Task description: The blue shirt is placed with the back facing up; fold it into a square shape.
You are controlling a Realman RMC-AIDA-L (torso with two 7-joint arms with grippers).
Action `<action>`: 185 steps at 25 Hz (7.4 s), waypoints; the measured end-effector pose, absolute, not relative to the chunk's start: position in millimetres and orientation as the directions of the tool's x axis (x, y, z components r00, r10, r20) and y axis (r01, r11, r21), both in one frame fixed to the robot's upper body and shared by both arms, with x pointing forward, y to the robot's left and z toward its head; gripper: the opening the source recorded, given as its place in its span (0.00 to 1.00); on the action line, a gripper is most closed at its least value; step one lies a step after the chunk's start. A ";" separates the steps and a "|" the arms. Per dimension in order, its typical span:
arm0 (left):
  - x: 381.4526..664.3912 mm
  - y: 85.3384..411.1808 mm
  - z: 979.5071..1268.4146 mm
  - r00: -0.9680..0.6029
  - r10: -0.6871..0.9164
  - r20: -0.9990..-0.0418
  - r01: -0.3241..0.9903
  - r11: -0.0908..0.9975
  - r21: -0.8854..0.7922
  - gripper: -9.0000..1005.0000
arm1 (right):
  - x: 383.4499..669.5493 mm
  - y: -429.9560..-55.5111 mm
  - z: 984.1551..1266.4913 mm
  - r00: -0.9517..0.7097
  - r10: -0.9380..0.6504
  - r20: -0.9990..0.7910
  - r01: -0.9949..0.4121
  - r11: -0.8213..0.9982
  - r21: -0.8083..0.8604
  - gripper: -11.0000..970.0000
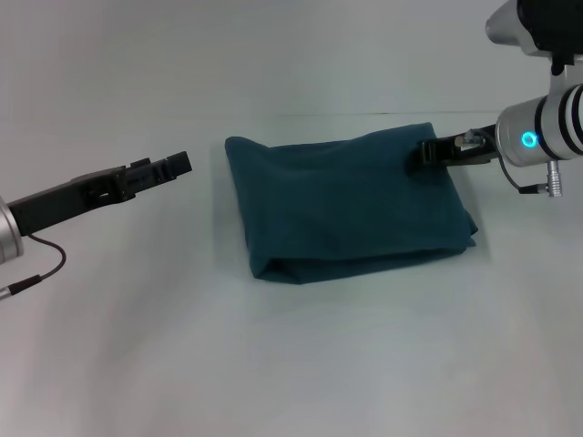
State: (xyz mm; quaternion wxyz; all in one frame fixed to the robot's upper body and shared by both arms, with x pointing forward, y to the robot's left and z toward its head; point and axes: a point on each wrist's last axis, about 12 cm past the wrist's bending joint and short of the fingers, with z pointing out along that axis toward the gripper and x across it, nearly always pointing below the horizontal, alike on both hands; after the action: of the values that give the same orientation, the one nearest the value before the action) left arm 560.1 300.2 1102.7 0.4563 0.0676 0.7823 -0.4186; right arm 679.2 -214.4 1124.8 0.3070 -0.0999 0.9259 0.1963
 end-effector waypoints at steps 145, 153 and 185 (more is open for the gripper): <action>537.9 310.9 1099.1 -0.835 -0.234 -0.498 0.286 0.589 -0.756 0.93 | 661.1 -315.1 1196.1 -0.837 0.317 -0.447 -0.120 0.690 0.713 0.58; 535.8 280.2 1073.4 -0.570 -0.049 -0.820 0.648 0.587 -0.485 0.93 | 653.8 -323.9 1186.8 -0.839 0.339 -0.426 -0.091 0.684 0.724 0.58; 582.1 217.4 1047.9 -0.889 -0.387 -0.246 -0.014 0.560 -0.828 0.86 | 654.3 -324.7 1185.5 -0.828 0.368 -0.422 -0.075 0.674 0.735 0.58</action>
State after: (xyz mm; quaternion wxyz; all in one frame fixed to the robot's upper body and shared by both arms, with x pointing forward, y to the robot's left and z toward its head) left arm 582.1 217.4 1047.9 0.2051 -0.1165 0.8590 -0.4544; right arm 654.3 -324.7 1185.5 0.2806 0.0842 0.8707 0.3951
